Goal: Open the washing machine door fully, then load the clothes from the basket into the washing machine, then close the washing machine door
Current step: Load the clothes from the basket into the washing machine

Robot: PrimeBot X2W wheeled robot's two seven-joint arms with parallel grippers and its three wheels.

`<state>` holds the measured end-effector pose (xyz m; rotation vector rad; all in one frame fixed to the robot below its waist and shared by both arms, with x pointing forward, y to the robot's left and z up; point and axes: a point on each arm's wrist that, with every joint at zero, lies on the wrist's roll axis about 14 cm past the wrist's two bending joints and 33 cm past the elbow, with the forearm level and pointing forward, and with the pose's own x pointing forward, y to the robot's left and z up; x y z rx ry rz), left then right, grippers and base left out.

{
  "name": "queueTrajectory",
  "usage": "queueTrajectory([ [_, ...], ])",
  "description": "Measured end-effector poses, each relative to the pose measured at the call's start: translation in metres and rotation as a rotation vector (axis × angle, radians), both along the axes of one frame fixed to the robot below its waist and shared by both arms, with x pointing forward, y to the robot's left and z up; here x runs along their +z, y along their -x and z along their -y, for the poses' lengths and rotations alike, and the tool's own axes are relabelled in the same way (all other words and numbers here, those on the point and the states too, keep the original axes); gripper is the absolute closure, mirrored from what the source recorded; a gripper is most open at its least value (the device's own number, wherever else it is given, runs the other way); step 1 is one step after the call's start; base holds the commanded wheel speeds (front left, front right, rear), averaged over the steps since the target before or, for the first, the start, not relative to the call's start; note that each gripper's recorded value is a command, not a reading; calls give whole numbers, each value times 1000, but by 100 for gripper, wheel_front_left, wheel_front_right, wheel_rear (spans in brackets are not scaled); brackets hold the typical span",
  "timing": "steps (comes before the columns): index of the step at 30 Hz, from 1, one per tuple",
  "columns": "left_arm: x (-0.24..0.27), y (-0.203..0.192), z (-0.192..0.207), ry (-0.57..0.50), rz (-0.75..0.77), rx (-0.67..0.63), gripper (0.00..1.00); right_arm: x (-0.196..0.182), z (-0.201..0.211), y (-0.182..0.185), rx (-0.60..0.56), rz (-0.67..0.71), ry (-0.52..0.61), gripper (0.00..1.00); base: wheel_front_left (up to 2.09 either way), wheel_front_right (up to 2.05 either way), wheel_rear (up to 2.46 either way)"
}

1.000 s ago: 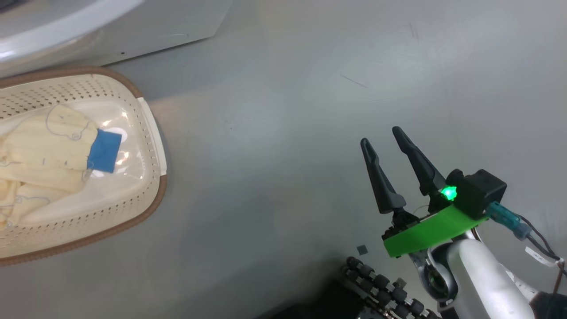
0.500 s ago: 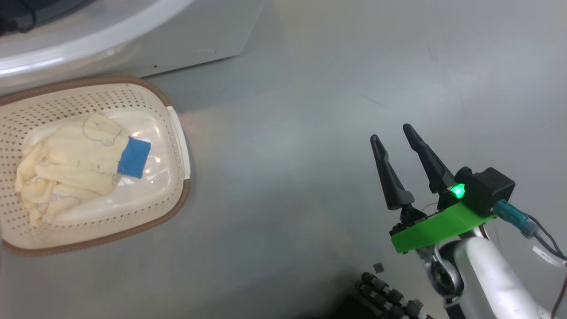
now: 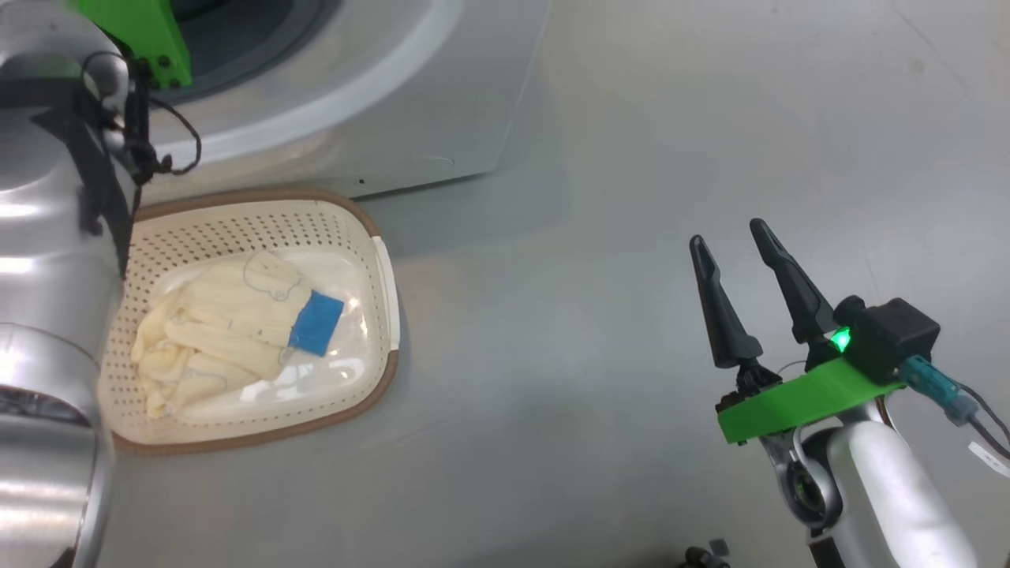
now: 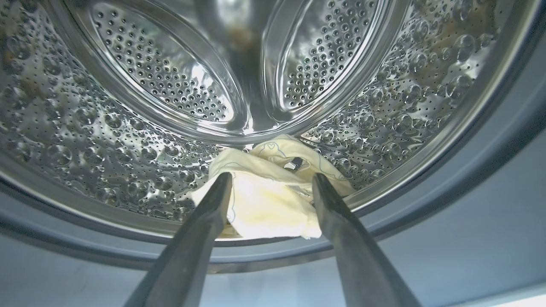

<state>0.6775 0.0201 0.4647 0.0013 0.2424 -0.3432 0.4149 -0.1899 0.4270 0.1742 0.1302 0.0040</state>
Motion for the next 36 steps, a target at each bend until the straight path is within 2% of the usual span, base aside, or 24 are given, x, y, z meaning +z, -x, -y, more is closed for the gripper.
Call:
queueTrajectory([
  [18, 26, 86, -8, 61, 74, -43, 0, 41, -14, 9, 37, 113, -4, 0, 0, 0, 0],
  [26, 20, 138, -11, 138, 82, -52, 0, 52, -19, 20, 50, 141, -1, 0, 0, 0, 0],
  [36, 13, 199, -36, 214, 111, -25, 0, 62, -24, 32, 64, 167, 8, 0, 0, 0, 0],
])
